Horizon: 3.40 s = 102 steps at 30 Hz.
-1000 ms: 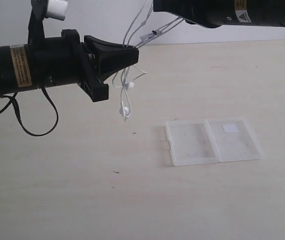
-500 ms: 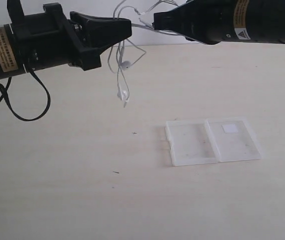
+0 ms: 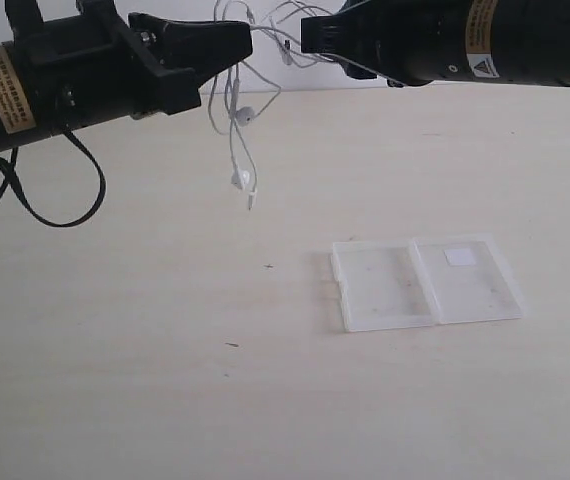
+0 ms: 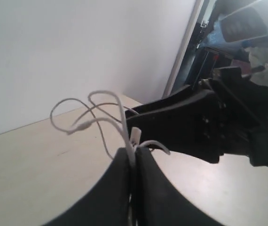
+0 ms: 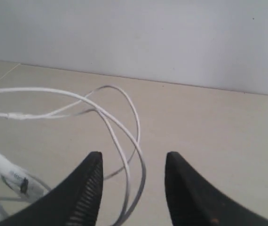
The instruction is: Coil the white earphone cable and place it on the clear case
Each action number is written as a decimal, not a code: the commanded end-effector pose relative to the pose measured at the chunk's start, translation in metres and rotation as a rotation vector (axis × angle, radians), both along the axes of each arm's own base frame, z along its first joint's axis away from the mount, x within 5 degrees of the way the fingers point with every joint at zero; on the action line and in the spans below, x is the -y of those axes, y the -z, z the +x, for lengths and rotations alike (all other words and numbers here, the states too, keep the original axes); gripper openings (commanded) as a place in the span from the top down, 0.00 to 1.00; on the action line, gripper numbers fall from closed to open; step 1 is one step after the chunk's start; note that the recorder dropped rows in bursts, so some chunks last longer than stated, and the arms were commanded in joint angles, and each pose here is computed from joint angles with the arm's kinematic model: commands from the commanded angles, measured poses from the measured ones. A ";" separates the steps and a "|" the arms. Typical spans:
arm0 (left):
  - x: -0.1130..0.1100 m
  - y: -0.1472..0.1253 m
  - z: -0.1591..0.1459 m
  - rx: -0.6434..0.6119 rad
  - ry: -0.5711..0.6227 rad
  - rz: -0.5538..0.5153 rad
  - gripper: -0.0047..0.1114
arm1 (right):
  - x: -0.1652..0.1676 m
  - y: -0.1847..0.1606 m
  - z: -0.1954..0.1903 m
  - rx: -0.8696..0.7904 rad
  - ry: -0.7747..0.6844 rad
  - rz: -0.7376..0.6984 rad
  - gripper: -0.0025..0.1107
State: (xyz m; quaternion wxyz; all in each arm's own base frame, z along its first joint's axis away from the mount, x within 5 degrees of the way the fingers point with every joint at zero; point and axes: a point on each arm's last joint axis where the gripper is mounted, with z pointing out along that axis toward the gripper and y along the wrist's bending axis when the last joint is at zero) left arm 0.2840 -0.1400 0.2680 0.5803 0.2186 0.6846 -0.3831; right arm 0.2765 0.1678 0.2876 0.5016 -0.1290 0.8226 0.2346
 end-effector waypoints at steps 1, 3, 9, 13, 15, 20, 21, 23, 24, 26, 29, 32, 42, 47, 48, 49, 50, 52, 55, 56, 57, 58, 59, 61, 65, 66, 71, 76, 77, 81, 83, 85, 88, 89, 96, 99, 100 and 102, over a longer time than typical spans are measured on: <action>-0.003 0.000 0.003 -0.017 -0.064 0.031 0.96 | 0.003 0.012 -0.004 -0.038 0.000 0.002 0.54; -0.004 0.000 0.006 -0.024 -0.084 0.058 0.96 | 0.004 0.019 -0.006 -0.058 0.001 -0.008 0.51; -0.004 -0.002 0.009 -0.017 -0.087 0.097 0.96 | 0.004 0.024 -0.009 -0.074 -0.016 0.002 0.50; -0.004 -0.001 0.009 -0.027 -0.084 0.116 0.96 | -0.002 0.019 -0.012 -0.054 -0.079 0.061 0.50; -0.006 0.002 0.010 -0.043 -0.103 0.147 0.96 | -0.005 0.016 -0.013 -0.044 -0.110 0.092 0.50; -0.010 0.008 0.012 -0.075 -0.145 0.200 0.96 | -0.005 0.017 -0.013 -0.041 -0.109 0.078 0.50; -0.009 0.008 0.011 -0.074 -0.140 0.213 0.96 | -0.004 0.015 -0.014 -0.036 -0.109 0.080 0.50; -0.009 0.010 0.010 -0.063 -0.123 0.253 0.96 | -0.003 0.008 -0.017 -0.013 -0.111 0.085 0.50; -0.009 0.012 0.010 -0.063 -0.120 0.275 0.96 | 0.000 0.002 -0.019 0.004 -0.103 0.085 0.50; -0.008 0.013 0.008 -0.067 -0.095 0.292 0.96 | 0.008 -0.008 -0.024 0.028 -0.057 0.071 0.50; -0.002 0.012 0.003 -0.060 -0.009 0.272 0.96 | 0.026 -0.020 -0.029 0.042 0.076 0.013 0.50; 0.005 0.010 -0.002 -0.043 0.047 0.249 0.96 | 0.045 -0.025 -0.033 0.032 0.220 -0.077 0.50; 0.078 0.023 0.004 -0.055 0.210 0.273 0.96 | 0.079 -0.028 -0.063 0.054 0.339 -0.214 0.96; 0.109 0.035 0.021 -0.063 0.258 0.267 0.96 | 0.099 -0.030 -0.109 0.151 0.289 -0.119 0.98; 0.113 0.040 0.025 -0.071 0.262 0.269 0.96 | 0.104 -0.029 -0.120 0.165 0.288 -0.091 0.98; 0.115 0.044 0.027 -0.080 0.263 0.270 0.96 | 0.107 -0.029 -0.125 0.174 0.289 -0.078 0.98; 0.118 0.050 0.030 -0.092 0.262 0.267 0.96 | 0.111 -0.025 -0.134 0.187 0.279 -0.059 0.98; 0.122 0.059 0.036 -0.104 0.267 0.269 0.96 | 0.114 -0.019 -0.145 0.205 0.253 -0.022 0.98; 0.129 0.070 0.041 -0.115 0.300 0.250 0.96 | 0.113 -0.012 -0.157 0.240 0.179 0.023 0.98; 0.131 0.073 0.042 -0.118 0.309 0.245 0.96 | 0.113 -0.010 -0.159 0.244 0.167 0.029 0.98; 0.132 0.076 0.043 -0.124 0.317 0.242 0.96 | 0.113 -0.008 -0.160 0.246 0.162 0.032 0.98; 0.133 0.079 0.044 -0.128 0.319 0.242 0.96 | 0.114 -0.007 -0.162 0.248 0.160 0.034 0.98; 0.134 0.082 0.045 -0.132 0.321 0.242 0.96 | 0.114 -0.005 -0.162 0.245 0.160 0.031 0.98; 0.135 0.086 0.047 -0.120 0.331 0.256 0.96 | 0.115 -0.004 -0.164 0.247 0.162 0.033 0.98; 0.139 0.090 0.047 -0.061 0.389 0.303 0.96 | 0.116 -0.004 -0.165 0.253 0.167 0.028 0.98; 0.139 0.091 0.047 -0.062 0.393 0.307 0.96 | 0.117 -0.004 -0.165 0.253 0.169 0.028 0.98; 0.147 0.094 0.041 -0.036 0.425 0.326 0.96 | 0.117 -0.004 -0.165 0.255 0.169 0.026 0.98; 0.161 0.097 0.038 0.018 0.484 0.394 0.96 | 0.117 -0.004 -0.165 0.255 0.169 0.026 0.98; 0.163 0.097 0.039 0.029 0.485 0.410 0.96 | 0.117 -0.004 -0.165 0.255 0.169 0.026 0.98; 0.167 0.092 0.041 0.050 0.503 0.429 0.96 | 0.117 -0.004 -0.165 0.255 0.169 0.026 0.98; 0.169 0.090 0.043 0.070 0.523 0.449 0.96 | 0.117 -0.004 -0.165 0.259 0.166 0.019 0.98; 0.170 0.090 0.044 0.084 0.539 0.469 0.96 | 0.117 -0.004 -0.165 0.259 0.166 0.018 0.98; 0.172 0.095 0.046 0.074 0.545 0.484 0.96 | 0.117 -0.004 -0.165 0.260 0.165 0.017 0.98; 0.172 0.096 0.046 0.075 0.549 0.488 0.96 | 0.117 -0.004 -0.165 0.260 0.165 0.017 0.98; 0.172 0.117 0.051 0.047 0.561 0.535 0.96 | 0.117 -0.004 -0.165 0.258 0.170 0.013 0.98; 0.171 0.119 0.051 0.051 0.569 0.545 0.96 | 0.117 -0.004 -0.165 0.258 0.170 0.013 0.98; 0.171 0.119 0.051 0.051 0.569 0.545 0.96 | 0.117 -0.004 -0.165 0.258 0.170 0.013 0.98; 0.171 0.119 0.051 0.050 0.568 0.547 0.96 | 0.117 -0.004 -0.165 0.258 0.170 0.013 0.98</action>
